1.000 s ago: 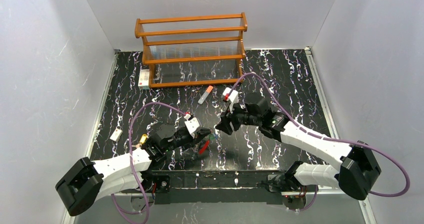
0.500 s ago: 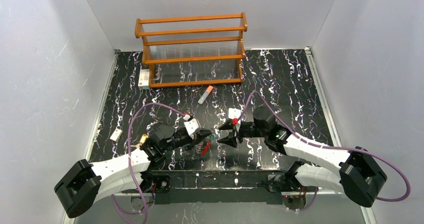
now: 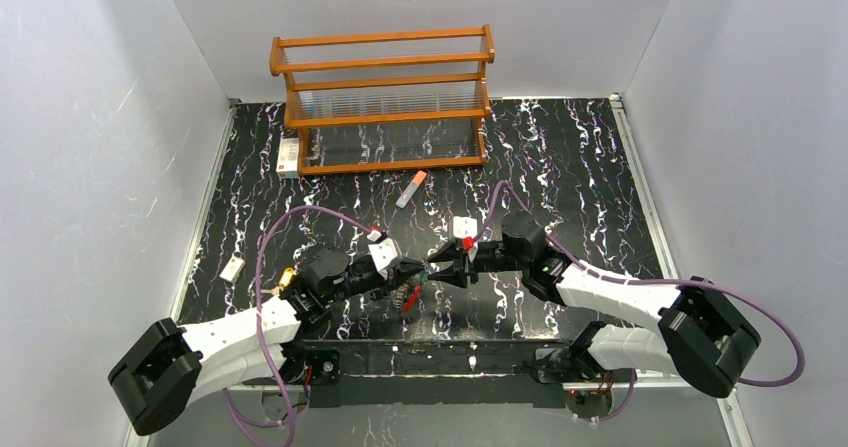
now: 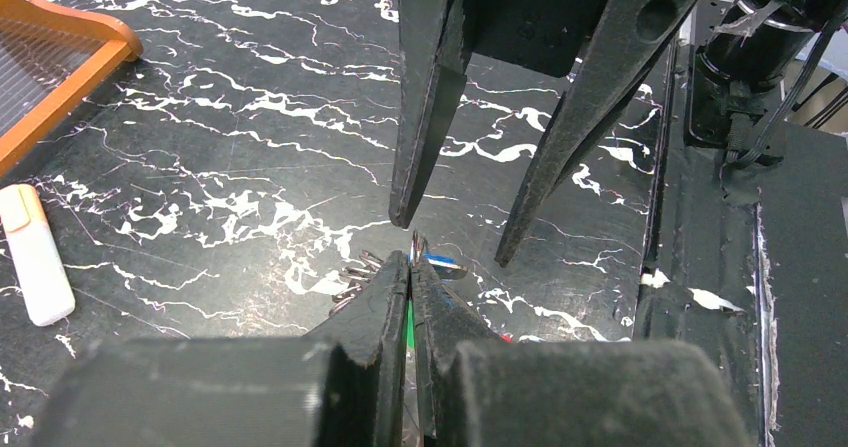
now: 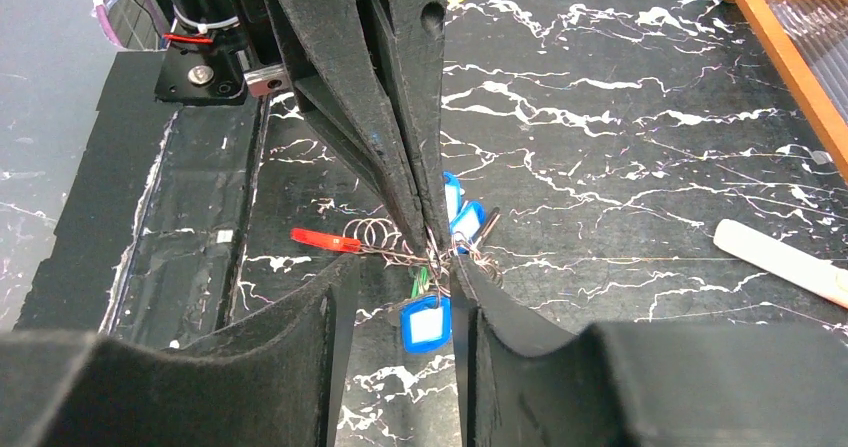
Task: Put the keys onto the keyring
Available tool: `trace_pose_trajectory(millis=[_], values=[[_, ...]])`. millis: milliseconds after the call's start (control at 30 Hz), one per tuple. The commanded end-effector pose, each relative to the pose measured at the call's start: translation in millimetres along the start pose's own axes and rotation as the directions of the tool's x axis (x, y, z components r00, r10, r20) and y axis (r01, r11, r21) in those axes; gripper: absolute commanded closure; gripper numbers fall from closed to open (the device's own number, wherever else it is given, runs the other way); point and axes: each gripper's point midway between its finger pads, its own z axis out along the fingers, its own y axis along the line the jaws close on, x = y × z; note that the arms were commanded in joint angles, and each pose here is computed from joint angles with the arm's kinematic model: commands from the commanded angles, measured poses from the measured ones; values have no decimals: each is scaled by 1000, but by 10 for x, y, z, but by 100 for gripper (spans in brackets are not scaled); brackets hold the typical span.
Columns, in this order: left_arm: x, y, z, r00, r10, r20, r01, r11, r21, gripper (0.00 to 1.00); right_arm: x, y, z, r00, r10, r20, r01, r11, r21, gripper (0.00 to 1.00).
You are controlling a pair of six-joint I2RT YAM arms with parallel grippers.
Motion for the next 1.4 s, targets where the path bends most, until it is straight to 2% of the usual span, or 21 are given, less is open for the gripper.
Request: trace_pose_trajectory(millis=[0,233,367,600,767,900,933,1067,1133,1367], values=[[-209,-20,3,998,29,59,-30,999,16,100,-224,-51,48,996,-62,66,62,998,-2,55],[-207,-38,17,998,30,55,-32,999,30,100,-212,-88,75,995,-69,68,68,998,5,65],[-212,-39,22,998,29,54,-31,999,33,100,-190,-90,85,995,-75,63,75,997,0,75],[-232,-54,17,998,33,60,-35,999,39,100,-112,-97,83,995,-86,43,86,996,3,75],[-236,-45,18,998,37,60,-39,999,37,100,-109,-99,80,994,-99,42,99,995,2,98],[-231,-42,17,997,48,59,-50,998,36,100,-75,-103,78,994,-107,9,107,994,-9,99],[-221,-37,15,997,53,54,-55,998,34,98,-64,-110,78,994,-107,-8,107,994,-12,99],[-227,25,5,996,86,39,-86,996,6,74,58,-125,51,990,-92,-111,89,996,-30,99],[-206,54,-4,993,115,20,-115,993,-2,67,133,-112,19,982,-77,-173,70,996,-46,99],[-83,115,-7,975,202,-92,-201,979,19,63,329,-84,-125,941,-24,-338,8,999,-49,99]])
